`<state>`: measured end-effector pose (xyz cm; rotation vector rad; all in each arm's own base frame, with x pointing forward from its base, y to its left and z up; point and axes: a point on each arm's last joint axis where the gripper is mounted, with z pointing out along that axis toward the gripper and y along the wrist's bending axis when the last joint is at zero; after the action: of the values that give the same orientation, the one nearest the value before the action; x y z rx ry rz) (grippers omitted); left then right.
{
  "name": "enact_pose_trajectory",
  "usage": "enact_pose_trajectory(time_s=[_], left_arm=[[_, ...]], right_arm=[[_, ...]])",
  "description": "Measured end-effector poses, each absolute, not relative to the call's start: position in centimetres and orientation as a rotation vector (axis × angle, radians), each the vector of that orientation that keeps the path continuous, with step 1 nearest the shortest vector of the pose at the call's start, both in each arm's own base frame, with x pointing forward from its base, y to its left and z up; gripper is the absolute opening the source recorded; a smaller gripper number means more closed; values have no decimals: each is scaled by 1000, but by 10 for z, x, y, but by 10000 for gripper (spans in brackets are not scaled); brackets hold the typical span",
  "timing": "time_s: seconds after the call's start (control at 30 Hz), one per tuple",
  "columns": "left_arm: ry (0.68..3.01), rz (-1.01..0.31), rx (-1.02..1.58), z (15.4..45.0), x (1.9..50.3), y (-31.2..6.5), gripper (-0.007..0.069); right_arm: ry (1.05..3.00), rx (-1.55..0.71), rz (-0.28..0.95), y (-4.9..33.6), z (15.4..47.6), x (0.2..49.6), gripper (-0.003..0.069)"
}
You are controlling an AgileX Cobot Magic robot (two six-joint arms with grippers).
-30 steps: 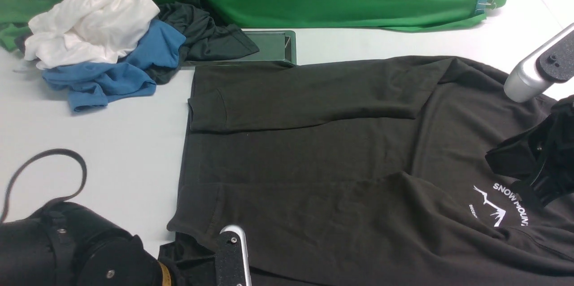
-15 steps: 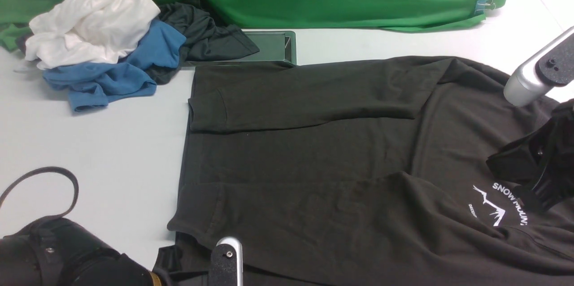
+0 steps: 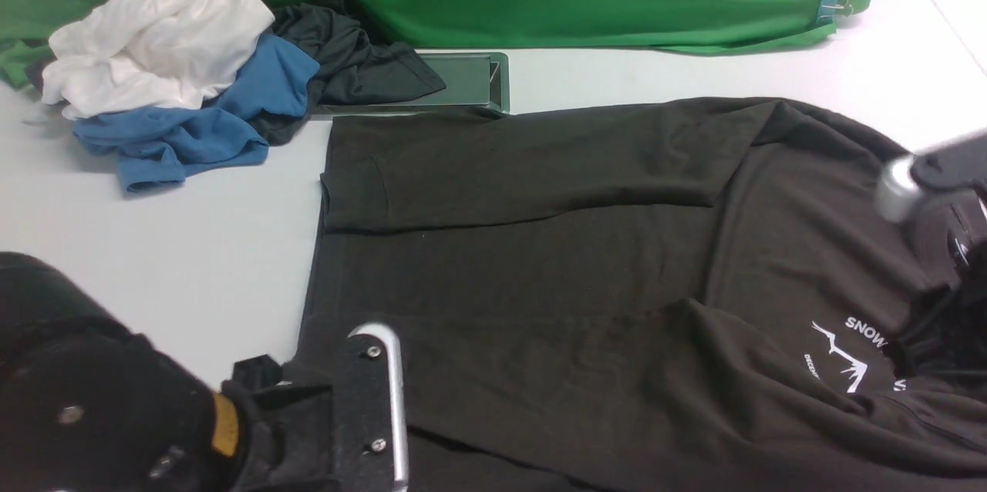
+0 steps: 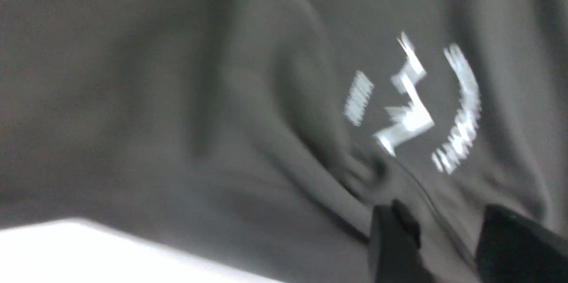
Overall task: Fold a long-sleeved shirt on a white desktop.
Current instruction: 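Grasp the near edge of the shirt at its hem and shoulder corners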
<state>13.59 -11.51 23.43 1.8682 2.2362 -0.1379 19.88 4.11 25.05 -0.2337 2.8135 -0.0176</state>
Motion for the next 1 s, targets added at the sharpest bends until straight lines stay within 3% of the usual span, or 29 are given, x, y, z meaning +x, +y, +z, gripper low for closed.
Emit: enact_pose_trajectory(time_s=[0.17, 0.43, 0.77, 1.0], left_arm=[[2267, -153, 1899, 238, 128, -110, 28], [2301, -214, 1843, 239, 126, -113, 28], [2305, -249, 1821, 239, 125, -115, 28], [2306, -255, 1819, 239, 125, -115, 28]], right_arm=[[2981, 108, -72, 10, 217, 193, 439], [3016, 501, -77, -12, 179, 169, 469], [2959, 628, -55, -14, 159, 174, 470], [2998, 718, -103, -17, 145, 183, 470]])
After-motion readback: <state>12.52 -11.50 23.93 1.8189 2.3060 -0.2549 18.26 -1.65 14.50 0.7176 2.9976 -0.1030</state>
